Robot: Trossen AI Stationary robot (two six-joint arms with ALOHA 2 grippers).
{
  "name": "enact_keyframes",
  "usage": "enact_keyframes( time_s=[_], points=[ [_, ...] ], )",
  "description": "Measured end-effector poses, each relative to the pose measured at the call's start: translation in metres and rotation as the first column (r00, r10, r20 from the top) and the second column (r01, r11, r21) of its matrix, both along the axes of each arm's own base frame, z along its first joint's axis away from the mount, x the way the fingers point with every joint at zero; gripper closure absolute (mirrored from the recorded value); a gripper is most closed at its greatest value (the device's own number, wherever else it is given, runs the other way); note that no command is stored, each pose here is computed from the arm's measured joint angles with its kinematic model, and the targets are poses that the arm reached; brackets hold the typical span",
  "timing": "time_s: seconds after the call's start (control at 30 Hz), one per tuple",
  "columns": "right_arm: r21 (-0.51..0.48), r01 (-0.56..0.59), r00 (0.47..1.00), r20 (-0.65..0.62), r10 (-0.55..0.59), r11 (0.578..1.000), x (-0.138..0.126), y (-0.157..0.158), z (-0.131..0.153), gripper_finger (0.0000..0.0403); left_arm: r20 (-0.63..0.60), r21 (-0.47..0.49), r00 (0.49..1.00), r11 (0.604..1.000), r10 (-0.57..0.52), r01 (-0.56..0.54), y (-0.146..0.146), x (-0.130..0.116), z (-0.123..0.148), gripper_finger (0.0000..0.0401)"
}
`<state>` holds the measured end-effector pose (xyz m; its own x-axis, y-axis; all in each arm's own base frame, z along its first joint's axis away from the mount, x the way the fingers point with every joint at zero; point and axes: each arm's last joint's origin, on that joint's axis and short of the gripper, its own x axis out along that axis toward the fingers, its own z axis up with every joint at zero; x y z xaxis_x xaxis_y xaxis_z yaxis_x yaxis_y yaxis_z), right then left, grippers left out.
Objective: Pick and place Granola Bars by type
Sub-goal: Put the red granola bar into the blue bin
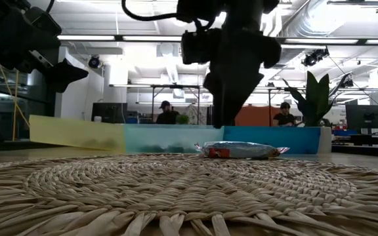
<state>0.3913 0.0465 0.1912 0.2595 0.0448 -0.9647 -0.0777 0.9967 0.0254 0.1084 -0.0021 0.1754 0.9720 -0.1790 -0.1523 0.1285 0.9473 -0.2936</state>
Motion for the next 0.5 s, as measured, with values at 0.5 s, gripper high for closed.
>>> enact_keyframes(
  time_s=[0.5],
  points=[
    [-0.002,-0.002,0.998,-0.057,0.001,1.000,0.006,0.001,-0.026,0.0159,-0.006,0.000,1.000,1.000,0.000,0.000,0.000,0.000,-0.001,0.0043]
  ],
)
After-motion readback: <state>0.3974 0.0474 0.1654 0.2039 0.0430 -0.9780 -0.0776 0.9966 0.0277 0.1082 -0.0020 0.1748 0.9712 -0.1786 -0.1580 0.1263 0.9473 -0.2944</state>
